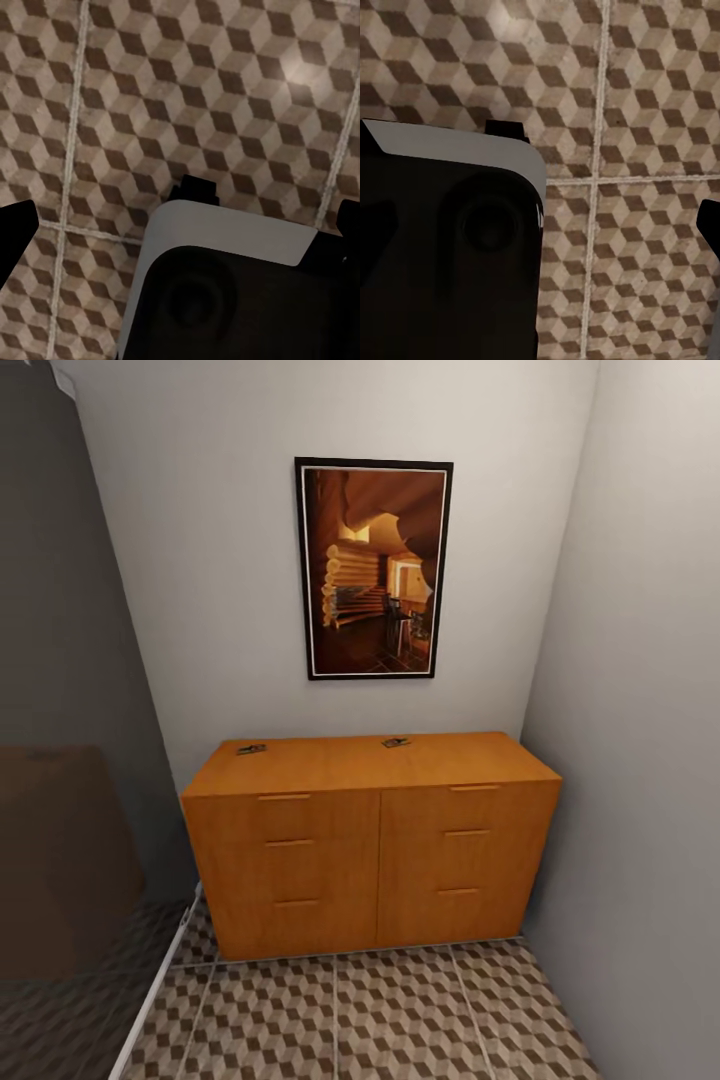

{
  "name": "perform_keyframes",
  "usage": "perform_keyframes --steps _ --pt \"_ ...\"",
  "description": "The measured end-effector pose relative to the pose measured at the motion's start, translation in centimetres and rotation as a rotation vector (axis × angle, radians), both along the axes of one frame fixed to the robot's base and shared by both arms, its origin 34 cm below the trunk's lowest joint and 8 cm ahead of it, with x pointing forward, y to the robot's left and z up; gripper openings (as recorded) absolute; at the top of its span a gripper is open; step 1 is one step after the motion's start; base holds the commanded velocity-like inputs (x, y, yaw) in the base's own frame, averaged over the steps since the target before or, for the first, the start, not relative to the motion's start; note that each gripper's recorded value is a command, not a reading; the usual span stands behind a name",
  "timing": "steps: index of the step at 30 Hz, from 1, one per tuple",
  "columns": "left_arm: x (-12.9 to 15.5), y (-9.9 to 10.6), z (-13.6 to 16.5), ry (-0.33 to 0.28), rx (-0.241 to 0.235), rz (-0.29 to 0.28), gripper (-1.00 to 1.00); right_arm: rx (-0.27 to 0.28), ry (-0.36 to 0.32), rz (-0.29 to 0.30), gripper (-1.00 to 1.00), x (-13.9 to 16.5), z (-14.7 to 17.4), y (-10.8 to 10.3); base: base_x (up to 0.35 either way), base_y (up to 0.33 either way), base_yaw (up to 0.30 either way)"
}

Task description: Take the four mousetraps from the cabinet in the bathroom and place them on the bathroom floor. Make sure all four end up on the same floor surface, and ensure that at least two of them are either under or directly next to the same bathroom sink.

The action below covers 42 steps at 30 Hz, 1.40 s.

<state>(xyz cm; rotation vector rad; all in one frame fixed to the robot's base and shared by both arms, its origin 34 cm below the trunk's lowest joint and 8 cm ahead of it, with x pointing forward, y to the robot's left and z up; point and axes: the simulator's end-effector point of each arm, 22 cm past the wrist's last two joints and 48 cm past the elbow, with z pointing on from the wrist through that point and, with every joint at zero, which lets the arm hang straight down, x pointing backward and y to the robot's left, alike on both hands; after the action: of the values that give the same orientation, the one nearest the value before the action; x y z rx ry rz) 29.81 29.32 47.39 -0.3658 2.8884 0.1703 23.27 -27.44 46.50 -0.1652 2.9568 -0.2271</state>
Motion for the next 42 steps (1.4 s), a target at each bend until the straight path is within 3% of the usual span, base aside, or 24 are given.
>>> perform_keyframes --steps 18,27,42 --pt "0.07 0.04 0.02 -0.002 0.001 0.002 1.0 0.0 -0.003 -0.013 1.0 0.05 0.01 -0.08 0.0 0.005 0.0" --pt "0.09 0.02 0.03 -0.002 0.0 0.002 1.0 0.0 -0.003 -0.012 1.0 0.05 0.02 -0.11 0.197 0.0 0.0" --pt "0.17 0.02 0.04 -0.004 0.001 0.0 1.0 -0.001 -0.002 -0.015 1.0 0.03 0.01 -0.15 0.023 0.0 0.0"
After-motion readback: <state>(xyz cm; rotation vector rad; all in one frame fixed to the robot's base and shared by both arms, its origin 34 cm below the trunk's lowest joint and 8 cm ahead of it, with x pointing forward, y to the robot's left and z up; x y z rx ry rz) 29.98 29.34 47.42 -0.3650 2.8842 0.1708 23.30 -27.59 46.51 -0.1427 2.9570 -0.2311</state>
